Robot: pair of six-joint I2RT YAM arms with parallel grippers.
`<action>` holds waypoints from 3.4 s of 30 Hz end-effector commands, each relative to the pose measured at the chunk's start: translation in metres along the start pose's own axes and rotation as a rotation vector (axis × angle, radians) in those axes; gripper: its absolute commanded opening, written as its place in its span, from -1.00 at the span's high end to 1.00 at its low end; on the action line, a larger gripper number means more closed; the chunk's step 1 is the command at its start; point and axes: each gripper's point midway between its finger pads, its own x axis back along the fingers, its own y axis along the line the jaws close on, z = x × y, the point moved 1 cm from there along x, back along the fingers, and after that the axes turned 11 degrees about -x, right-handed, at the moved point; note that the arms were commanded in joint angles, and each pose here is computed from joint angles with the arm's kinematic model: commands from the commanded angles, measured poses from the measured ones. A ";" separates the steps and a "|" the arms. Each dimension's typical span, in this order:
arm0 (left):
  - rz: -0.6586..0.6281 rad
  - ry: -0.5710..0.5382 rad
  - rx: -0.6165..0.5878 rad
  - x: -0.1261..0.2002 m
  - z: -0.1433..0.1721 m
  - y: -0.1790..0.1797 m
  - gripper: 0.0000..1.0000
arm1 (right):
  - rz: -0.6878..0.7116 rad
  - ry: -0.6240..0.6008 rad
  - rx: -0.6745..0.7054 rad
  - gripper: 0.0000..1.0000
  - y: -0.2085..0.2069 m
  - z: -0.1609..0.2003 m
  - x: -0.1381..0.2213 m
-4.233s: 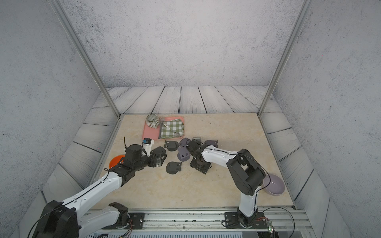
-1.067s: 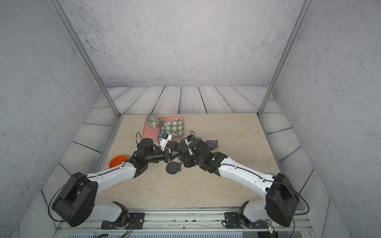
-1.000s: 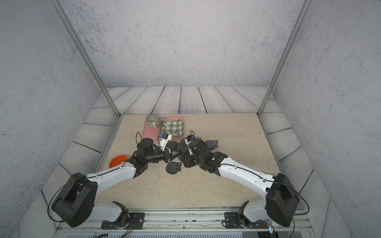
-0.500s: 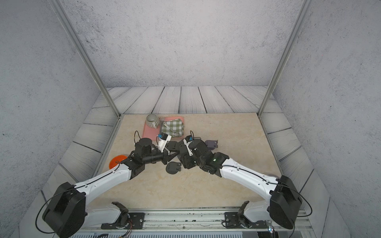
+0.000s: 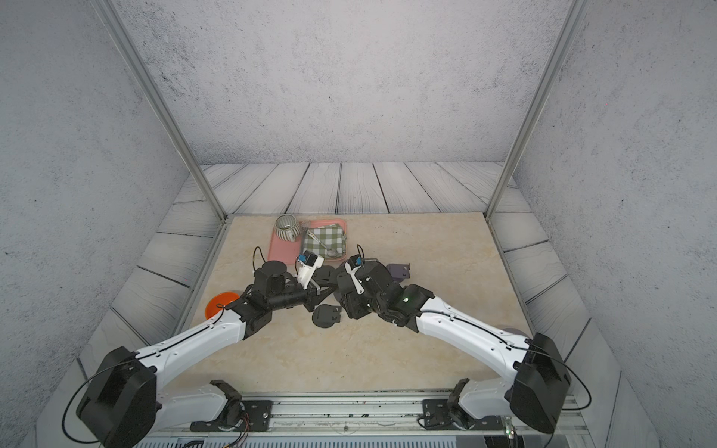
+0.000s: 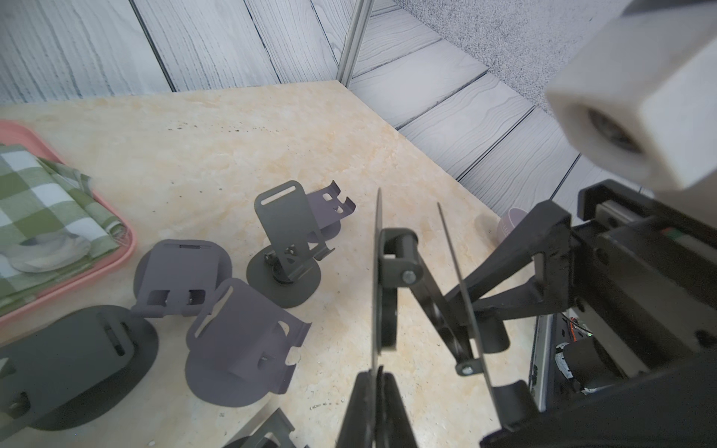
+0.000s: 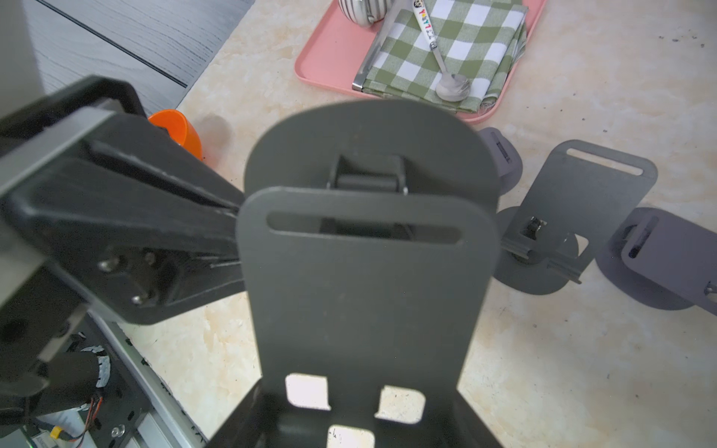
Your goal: Open the phone stand
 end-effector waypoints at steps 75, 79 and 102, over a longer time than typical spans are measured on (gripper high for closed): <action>-0.184 0.066 0.063 0.018 0.029 0.027 1.00 | -0.147 -0.009 -0.032 -0.07 0.022 -0.050 -0.055; -0.253 0.083 0.128 0.019 0.029 0.039 1.00 | -0.140 -0.038 -0.035 -0.07 0.020 -0.053 -0.047; -0.635 0.038 0.478 0.046 0.051 0.111 1.00 | -0.115 -0.188 -0.020 -0.08 0.007 -0.053 0.010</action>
